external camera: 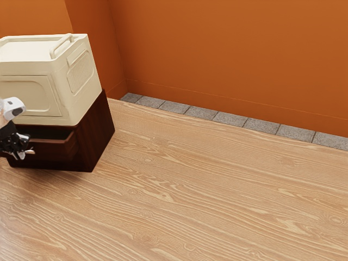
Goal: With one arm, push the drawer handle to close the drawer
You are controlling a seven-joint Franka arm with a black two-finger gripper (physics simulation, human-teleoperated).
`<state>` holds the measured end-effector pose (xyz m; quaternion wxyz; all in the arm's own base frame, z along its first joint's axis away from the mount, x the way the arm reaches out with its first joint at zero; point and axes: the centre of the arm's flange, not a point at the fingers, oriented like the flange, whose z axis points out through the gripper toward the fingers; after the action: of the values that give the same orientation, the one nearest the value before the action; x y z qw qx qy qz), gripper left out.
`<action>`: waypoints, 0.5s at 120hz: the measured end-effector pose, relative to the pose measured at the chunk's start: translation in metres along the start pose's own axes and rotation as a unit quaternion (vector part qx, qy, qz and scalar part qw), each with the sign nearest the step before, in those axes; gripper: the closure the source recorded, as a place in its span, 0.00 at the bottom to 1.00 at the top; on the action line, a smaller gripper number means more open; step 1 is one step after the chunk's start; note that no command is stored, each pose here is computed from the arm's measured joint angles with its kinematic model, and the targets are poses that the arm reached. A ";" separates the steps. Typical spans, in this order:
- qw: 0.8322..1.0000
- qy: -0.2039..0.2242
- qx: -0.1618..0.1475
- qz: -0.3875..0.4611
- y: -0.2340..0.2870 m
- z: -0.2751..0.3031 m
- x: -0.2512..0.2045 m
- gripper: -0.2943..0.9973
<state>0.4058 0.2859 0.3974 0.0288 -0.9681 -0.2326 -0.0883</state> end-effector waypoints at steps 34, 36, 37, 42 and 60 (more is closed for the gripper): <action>0.999 0.030 0.004 0.011 0.002 0.001 0.038 0.76; 0.999 0.031 0.004 0.010 0.002 0.002 0.039 0.76; 0.999 0.031 0.003 0.010 0.002 0.002 0.040 0.76; 0.999 0.034 0.002 0.010 0.002 0.002 0.042 0.75; 0.999 0.041 -0.001 0.016 0.001 0.003 0.046 0.75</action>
<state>0.4473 0.3055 0.4026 0.0391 -0.9673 -0.2157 -0.1275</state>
